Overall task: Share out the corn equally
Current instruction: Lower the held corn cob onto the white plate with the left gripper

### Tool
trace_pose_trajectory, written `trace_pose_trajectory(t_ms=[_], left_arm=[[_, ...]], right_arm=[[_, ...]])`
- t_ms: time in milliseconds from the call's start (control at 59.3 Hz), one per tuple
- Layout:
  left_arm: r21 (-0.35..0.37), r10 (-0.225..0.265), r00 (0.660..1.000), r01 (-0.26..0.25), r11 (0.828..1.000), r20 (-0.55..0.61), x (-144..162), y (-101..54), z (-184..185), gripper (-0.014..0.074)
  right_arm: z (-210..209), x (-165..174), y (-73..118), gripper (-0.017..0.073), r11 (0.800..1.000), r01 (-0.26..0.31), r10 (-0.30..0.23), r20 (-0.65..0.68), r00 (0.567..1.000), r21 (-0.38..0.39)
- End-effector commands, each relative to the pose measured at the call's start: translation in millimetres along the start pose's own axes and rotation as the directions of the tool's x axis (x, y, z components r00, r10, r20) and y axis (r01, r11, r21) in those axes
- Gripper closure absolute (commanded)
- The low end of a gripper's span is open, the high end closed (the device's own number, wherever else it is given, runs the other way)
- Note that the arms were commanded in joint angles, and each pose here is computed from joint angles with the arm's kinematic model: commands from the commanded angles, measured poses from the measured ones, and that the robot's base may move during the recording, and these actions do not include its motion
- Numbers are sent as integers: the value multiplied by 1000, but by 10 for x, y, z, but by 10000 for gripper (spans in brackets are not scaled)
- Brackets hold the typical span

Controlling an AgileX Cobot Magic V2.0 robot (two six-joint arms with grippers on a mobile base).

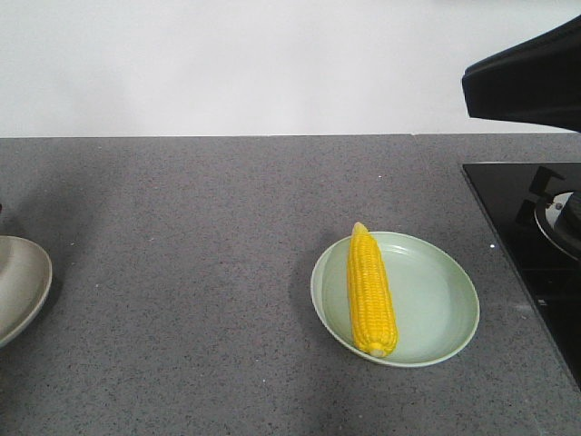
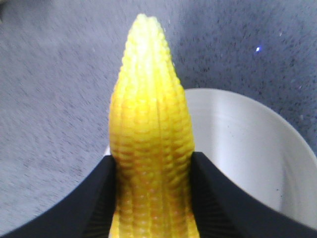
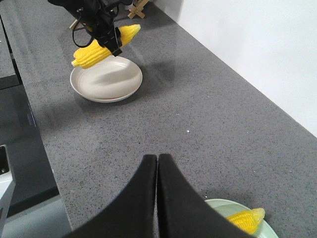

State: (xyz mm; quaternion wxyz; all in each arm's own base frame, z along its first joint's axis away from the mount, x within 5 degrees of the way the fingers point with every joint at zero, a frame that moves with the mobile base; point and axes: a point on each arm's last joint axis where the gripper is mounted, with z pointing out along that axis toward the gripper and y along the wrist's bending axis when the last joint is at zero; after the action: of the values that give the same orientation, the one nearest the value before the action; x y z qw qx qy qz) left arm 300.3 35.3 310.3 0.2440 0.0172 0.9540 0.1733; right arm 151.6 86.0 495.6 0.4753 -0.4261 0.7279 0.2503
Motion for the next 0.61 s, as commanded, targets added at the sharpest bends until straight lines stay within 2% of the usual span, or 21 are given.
trace_pose_trajectory(t_ms=[0,135,354,590], left_arm=[[7,-18,997,17,1000,75,-94,46,-47,587],[14,-7,998,6,1000,57,-105,15,40,569],[36,-17,999,16,999,35,-106,-22,105,505],[33,-17,1000,16,999,12,-85,-20,105,361]], right_arm=[[-76,-68,73,565,1000,12,-11,36,999,-23],[-76,-68,73,565,1000,12,-11,36,999,-23],[-76,-68,73,565,1000,8,-7,36,999,-23],[-76,-68,73,565,1000,8,-7,36,999,-23]])
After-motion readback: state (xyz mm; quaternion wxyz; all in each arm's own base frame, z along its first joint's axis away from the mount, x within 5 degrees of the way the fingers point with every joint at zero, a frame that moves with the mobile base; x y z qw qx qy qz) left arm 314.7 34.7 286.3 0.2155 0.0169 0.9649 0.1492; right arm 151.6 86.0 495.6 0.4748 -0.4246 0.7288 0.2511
